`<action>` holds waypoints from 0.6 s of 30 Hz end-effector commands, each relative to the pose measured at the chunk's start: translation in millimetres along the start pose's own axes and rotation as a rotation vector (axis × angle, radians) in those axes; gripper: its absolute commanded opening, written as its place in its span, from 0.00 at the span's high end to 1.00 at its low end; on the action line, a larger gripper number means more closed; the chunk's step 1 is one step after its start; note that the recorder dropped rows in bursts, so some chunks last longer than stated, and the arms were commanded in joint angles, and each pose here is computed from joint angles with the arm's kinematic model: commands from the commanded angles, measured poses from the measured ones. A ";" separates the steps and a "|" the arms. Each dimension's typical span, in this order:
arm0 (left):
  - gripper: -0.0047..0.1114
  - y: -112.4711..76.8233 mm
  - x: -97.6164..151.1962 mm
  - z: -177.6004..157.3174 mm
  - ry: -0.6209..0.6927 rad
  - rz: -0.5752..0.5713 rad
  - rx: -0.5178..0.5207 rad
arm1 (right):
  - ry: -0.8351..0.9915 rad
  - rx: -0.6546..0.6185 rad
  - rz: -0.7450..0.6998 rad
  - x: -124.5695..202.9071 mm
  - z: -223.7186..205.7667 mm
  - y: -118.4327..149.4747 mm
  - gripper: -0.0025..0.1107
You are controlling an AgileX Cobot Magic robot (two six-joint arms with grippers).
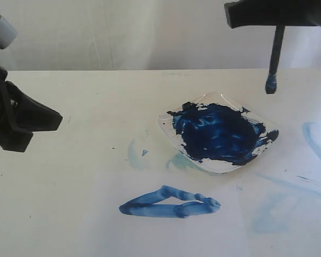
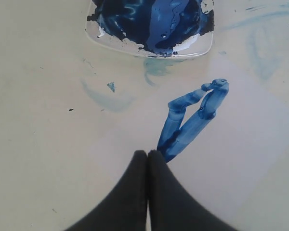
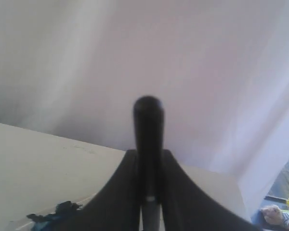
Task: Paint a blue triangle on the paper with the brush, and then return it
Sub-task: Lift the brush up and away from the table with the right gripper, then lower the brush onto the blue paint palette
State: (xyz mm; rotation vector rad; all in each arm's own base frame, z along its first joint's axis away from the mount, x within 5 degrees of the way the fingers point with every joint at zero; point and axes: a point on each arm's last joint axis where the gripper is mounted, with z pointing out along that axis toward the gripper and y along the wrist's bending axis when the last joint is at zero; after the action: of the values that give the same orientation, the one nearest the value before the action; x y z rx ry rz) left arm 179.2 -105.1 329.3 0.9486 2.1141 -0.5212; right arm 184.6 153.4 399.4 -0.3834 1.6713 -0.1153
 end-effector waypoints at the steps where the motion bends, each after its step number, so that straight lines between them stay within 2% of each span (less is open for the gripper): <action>1: 0.96 -3.4 2.3 -0.2 0.009 -0.013 0.023 | 0.025 -0.010 0.012 5.7 42.0 -3.2 0.98; 5: 0.96 -2.8 2.4 0.6 0.008 -0.015 0.020 | 0.016 -0.144 0.225 13.2 76.7 -5.9 0.98; 7: 0.96 -2.8 2.4 0.6 0.008 -0.015 0.020 | 0.013 -0.261 0.336 17.6 90.6 -6.3 0.98; 10: 0.96 -2.7 2.2 0.6 0.006 -0.015 0.018 | 0.038 -0.402 0.495 28.9 111.4 -13.5 0.98; 12: 0.96 -2.7 2.2 0.6 0.006 -0.015 0.018 | 0.073 -0.452 0.600 39.6 124.7 -21.7 0.98; 18: 0.96 -3.2 1.4 0.6 -0.003 -0.025 0.024 | 0.181 -0.633 0.798 61.2 150.2 -47.9 0.98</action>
State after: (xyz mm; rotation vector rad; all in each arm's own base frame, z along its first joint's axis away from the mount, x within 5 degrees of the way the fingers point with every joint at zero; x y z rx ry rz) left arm 179.2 -105.0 328.6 0.9476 2.1155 -0.5207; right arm 326.0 123.6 337.6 -0.1573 1.8552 0.8727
